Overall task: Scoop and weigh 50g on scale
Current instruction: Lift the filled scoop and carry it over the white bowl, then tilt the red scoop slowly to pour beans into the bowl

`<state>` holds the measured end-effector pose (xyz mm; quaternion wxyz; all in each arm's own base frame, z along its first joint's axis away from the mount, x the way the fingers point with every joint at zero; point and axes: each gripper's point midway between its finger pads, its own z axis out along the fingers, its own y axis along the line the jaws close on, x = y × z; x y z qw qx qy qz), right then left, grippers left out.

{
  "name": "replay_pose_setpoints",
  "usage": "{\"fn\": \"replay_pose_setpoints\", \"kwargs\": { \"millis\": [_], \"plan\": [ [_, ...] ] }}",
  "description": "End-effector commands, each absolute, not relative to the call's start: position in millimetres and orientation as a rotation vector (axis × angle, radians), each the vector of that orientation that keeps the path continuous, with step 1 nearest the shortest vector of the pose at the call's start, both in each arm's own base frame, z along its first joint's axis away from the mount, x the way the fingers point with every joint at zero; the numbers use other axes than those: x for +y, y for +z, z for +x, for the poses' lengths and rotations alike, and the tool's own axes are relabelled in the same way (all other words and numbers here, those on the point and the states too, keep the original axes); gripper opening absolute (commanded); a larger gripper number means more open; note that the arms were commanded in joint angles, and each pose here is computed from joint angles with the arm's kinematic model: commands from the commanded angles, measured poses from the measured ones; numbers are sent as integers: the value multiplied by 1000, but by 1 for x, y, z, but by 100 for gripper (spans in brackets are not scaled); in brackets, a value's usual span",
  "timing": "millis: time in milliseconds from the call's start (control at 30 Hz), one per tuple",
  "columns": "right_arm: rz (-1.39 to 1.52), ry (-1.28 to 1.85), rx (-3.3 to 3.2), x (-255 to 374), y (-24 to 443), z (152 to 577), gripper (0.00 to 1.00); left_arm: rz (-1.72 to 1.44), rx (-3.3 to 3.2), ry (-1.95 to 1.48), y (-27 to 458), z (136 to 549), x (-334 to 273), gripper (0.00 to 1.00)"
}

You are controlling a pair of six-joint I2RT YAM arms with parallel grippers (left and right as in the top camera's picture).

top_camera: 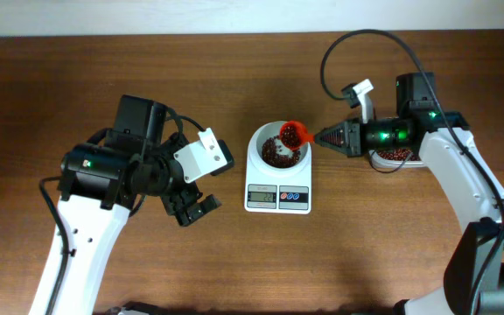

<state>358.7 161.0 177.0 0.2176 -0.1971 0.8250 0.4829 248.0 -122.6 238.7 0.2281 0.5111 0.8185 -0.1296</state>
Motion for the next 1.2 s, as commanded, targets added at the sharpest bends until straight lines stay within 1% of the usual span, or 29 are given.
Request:
{"fn": "replay_pose_setpoints", "kwargs": {
  "millis": [0, 67, 167, 200, 267, 300, 400, 433, 467, 500, 533, 600, 633, 667, 700, 800, 833, 900, 1167],
  "plan": [
    [-678, 1252, 2249, 166, 170, 358, 4, 1410, 2240, -352, 241, 245, -121, 99],
    [-601, 1220, 2319, 162, 163, 362, 4, 1410, 2240, -352, 241, 245, -121, 99],
    [-734, 1324, 2164, 173, 181, 352, 4, 1410, 2241, -353, 241, 245, -121, 99],
    [-720, 1305, 2180, 171, 179, 355, 4, 1409, 2240, -352, 241, 245, -121, 99],
    [-552, 1211, 2344, 160, 162, 366, 4, 1409, 2240, -352, 241, 245, -121, 99],
    [-535, 1210, 2357, 160, 161, 366, 4, 1409, 2240, -352, 241, 245, -121, 99],
    [-750, 1349, 2125, 175, 186, 352, 4, 1410, 2240, -352, 241, 245, -121, 99],
    [-706, 1311, 2179, 172, 180, 357, 4, 1410, 2240, -352, 241, 245, -121, 99],
    [-564, 1224, 2323, 162, 165, 366, 4, 1410, 2240, -352, 241, 245, -121, 99],
    [-486, 1171, 2392, 156, 157, 370, 4, 1410, 2240, -352, 241, 245, -121, 99],
    [-490, 1174, 2391, 156, 157, 370, 4, 1410, 2240, -352, 241, 245, -121, 99],
    [-663, 1278, 2230, 169, 175, 360, 4, 1410, 2240, -352, 241, 245, -121, 99],
    [-634, 1259, 2256, 167, 172, 363, 4, 1410, 2240, -352, 241, 245, -121, 99],
    [-504, 1189, 2371, 158, 160, 370, 4, 1410, 2240, -352, 241, 245, -121, 99],
    [-476, 1171, 2394, 156, 157, 371, 4, 1410, 2240, -352, 241, 245, -121, 99],
    [-663, 1296, 2214, 171, 178, 361, 4, 1410, 2240, -352, 241, 245, -121, 99],
    [-649, 1280, 2230, 169, 176, 362, 4, 1409, 2240, -352, 241, 245, -121, 99],
    [-477, 1177, 2389, 157, 158, 372, 4, 1410, 2240, -352, 241, 245, -121, 99],
    [-513, 1211, 2352, 160, 163, 370, 4, 1410, 2240, -352, 241, 245, -121, 99]
  ]
}}
